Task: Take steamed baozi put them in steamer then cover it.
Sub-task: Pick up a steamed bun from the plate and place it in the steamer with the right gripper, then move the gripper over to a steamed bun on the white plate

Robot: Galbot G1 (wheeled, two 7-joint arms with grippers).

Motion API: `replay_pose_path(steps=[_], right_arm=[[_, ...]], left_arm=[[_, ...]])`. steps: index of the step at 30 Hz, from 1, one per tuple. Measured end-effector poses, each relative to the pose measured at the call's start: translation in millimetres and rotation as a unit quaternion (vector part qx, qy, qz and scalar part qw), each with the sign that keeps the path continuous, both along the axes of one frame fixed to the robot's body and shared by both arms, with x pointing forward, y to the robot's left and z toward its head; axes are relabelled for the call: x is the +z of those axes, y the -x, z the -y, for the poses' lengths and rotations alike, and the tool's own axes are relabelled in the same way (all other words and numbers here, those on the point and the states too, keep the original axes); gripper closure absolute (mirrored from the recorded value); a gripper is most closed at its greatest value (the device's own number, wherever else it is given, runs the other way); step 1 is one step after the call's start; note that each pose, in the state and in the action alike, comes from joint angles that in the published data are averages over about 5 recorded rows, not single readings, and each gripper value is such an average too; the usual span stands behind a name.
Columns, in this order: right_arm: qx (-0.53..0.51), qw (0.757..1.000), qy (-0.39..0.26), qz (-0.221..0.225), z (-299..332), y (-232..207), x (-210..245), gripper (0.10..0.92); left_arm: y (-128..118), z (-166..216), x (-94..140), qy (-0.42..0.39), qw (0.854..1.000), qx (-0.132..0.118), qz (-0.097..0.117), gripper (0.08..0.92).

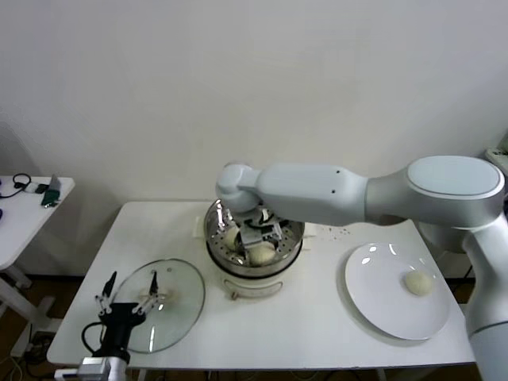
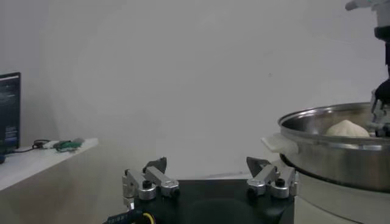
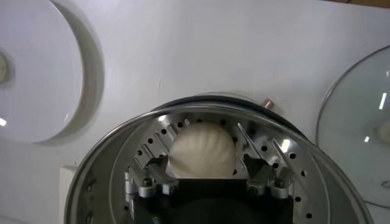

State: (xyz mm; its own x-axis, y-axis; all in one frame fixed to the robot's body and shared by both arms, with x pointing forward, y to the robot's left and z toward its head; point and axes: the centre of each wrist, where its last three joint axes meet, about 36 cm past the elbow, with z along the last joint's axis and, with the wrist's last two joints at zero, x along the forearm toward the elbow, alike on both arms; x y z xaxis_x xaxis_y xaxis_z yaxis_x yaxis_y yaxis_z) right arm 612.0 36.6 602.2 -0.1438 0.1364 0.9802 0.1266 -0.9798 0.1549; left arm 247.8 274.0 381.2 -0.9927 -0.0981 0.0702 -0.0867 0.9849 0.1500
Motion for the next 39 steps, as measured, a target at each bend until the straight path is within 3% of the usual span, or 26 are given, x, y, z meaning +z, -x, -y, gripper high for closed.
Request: replay_pose_path(steps=[9,17,21,27,39], right_arm=[[-0.056,0.998,-0.023,0.023,32,-22,39,0.2],[-0.215,0.972,-0.075,0.059,119,-54,78,0.2],[-0.32,0.939,-0.106,0.068,177,-65,85,0.199],[-0.467,0.869,-0.144,0.075,268,-67,79,0.2],[-0.65,0.742,-0.15,0.065,416,-31,0,0.2]], left_arm=[[0,1,0,0.001,1.0,-0.002,0.002,0.177],[-4,1,3,-0.001,1.0,-0.008,0.01,0.177],[-6,2,4,0.0,1.0,-0.01,0.013,0.177],[-7,2,4,0.0,1.0,-0.015,0.012,0.177],[-9,3,4,-0.005,1.0,-0.018,0.011,0.177]])
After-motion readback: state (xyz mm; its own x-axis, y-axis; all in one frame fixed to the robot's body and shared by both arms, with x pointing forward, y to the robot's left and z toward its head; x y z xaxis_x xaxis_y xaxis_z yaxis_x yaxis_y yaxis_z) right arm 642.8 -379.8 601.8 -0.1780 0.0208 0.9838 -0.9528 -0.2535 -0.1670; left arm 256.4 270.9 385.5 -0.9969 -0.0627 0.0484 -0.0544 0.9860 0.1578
